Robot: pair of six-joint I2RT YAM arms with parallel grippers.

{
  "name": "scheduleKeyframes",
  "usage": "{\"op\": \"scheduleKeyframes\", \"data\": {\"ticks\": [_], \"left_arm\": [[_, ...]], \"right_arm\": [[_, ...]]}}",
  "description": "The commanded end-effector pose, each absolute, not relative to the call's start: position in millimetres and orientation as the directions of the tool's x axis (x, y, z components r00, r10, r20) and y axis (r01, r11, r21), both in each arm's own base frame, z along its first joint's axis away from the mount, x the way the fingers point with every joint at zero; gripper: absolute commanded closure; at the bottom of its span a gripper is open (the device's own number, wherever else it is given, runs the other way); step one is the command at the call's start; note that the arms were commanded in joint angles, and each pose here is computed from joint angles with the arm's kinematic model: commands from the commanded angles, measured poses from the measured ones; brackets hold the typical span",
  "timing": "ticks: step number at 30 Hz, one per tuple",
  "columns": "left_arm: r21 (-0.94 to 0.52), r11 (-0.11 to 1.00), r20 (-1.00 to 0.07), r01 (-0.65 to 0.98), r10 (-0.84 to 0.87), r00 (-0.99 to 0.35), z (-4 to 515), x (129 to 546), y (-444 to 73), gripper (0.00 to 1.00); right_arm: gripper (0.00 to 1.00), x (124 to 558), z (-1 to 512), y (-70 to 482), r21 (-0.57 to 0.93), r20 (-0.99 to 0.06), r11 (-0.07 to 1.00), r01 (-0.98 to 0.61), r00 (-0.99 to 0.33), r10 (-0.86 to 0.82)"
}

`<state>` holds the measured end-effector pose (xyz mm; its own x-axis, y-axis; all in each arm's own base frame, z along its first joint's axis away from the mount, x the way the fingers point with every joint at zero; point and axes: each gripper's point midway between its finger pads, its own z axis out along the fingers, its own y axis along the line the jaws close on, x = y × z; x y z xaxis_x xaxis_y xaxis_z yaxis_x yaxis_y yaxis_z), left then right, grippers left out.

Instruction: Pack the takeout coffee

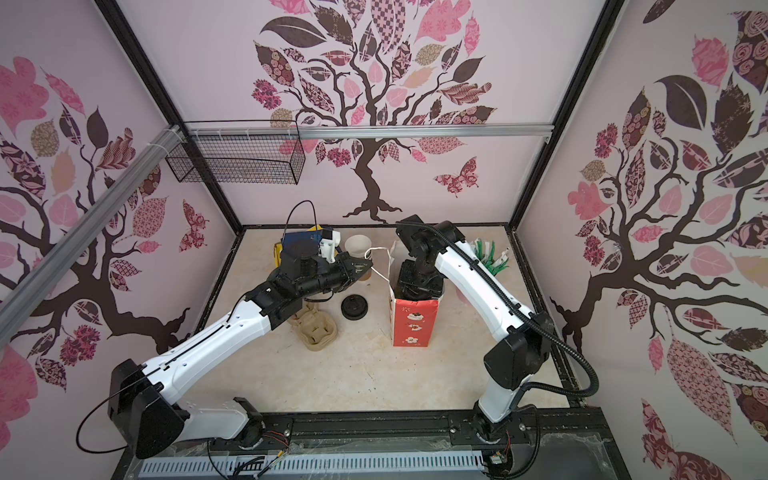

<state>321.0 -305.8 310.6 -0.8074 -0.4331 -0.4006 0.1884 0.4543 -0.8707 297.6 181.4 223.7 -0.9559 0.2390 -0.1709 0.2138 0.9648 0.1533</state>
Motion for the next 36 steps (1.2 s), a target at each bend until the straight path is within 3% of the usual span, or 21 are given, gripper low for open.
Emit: {"op": "scheduleKeyframes", "data": {"ticks": [1,36], "left_arm": [[-0.876,0.458,-0.377,0.149,-0.462,-0.803,301,320,-298,1.0],[-0.878,0.469,-0.339,0.098,-0.463,-0.819,285,319,-297,1.0]], "right_arm": [[0.39,282,216,178,0.084,-0.12,0.955,0.285,-0.949,0.293],[0.4,300,160,180,0.001,-0.136,0.978,0.207,-0.969,0.206]]}}
